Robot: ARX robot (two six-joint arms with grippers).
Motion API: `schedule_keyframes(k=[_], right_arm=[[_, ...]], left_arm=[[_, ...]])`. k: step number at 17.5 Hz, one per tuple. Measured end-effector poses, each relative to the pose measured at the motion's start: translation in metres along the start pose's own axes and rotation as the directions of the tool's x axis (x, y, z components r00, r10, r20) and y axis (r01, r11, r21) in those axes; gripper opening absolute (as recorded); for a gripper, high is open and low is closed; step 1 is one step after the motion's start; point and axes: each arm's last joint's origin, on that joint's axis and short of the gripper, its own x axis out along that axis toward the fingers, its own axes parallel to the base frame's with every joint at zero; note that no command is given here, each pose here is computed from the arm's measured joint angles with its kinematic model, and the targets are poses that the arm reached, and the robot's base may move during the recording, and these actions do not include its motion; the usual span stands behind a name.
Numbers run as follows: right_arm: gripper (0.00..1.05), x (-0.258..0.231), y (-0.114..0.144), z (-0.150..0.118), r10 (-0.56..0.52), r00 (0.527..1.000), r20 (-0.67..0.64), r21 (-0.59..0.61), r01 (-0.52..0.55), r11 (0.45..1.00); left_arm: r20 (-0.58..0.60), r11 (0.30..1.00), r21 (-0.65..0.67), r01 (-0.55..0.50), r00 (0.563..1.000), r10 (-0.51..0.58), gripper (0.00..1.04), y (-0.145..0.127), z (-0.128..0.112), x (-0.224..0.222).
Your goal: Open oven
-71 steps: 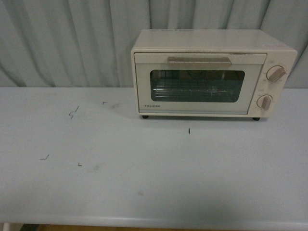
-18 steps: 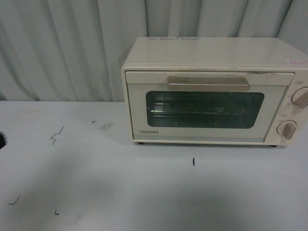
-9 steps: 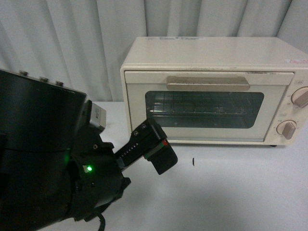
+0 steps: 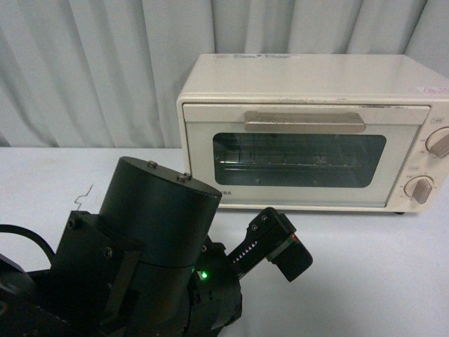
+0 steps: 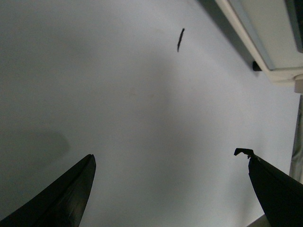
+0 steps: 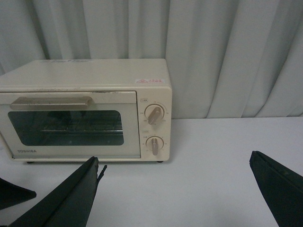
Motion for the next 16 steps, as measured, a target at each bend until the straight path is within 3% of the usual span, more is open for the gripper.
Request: schedule_keyframes(k=[16], right_arm=[[0.98,0.0000,0.0000,0.0000,0.000,1.000,0.000,0.000,0.000,1.000]], left_arm=[[0.034,1.000,-0.008,-0.019,0.999,0.019,0.98,0.0085,0.0029,0.0086]])
